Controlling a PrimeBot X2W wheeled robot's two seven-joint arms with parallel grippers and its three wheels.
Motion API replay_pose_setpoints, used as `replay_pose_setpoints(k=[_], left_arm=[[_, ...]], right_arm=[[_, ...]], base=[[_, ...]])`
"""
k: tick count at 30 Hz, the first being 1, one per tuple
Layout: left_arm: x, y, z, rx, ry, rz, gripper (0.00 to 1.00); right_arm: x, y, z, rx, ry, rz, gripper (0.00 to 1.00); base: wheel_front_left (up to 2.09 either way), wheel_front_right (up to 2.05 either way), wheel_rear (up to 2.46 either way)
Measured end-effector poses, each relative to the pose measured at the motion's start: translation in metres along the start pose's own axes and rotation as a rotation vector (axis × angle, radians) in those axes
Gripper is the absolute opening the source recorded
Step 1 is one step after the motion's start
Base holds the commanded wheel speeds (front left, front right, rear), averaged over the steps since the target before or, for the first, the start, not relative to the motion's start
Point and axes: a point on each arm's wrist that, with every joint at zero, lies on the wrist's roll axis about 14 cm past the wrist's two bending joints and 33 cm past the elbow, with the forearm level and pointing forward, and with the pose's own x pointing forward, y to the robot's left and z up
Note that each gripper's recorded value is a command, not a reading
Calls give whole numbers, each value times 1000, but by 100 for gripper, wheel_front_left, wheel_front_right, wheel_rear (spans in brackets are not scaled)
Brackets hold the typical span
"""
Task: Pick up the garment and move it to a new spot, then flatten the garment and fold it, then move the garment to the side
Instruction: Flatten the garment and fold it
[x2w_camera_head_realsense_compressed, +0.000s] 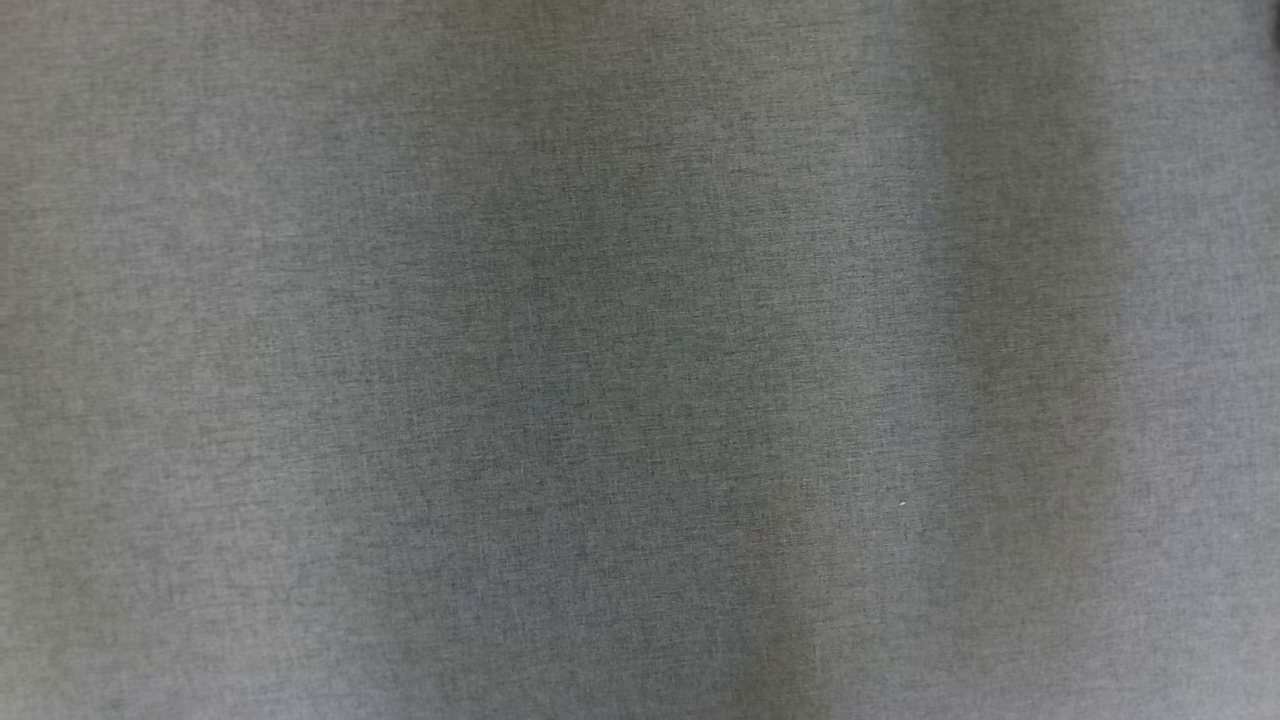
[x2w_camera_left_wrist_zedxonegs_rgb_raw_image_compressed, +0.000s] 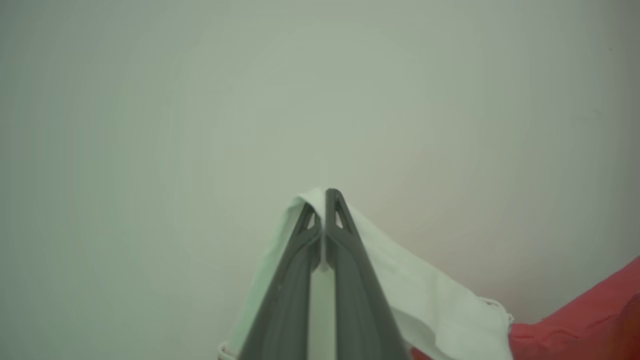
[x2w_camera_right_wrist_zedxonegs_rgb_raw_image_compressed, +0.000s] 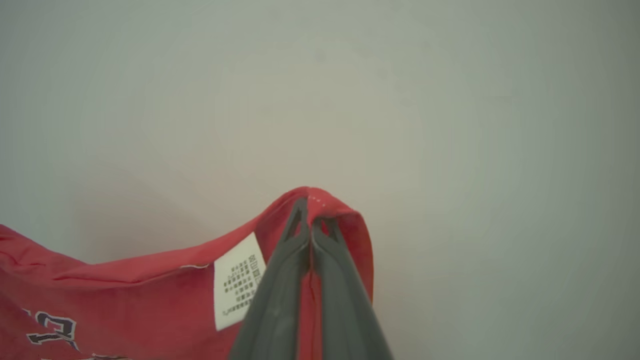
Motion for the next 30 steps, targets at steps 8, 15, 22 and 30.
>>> replay_pose_setpoints(k=[8,15,22,30], left_arm=[[5,-2,0,10,4,-2,0],[-4,-4,-39,-36,55,-8,0],[-44,-6,-79,-174,79,1,0],[-113,-10,-91,-271,139,32,0]], right_arm=[[5,1,5,-40,-5,1,0],[5,0,-20,-68,36,10,0],[-25,10,-63,-15,89,44,0],[-100,21,-95,44,178,85,0]], base=[[0,0,0],[0,0,0],[0,0,0],[0,0,0]])
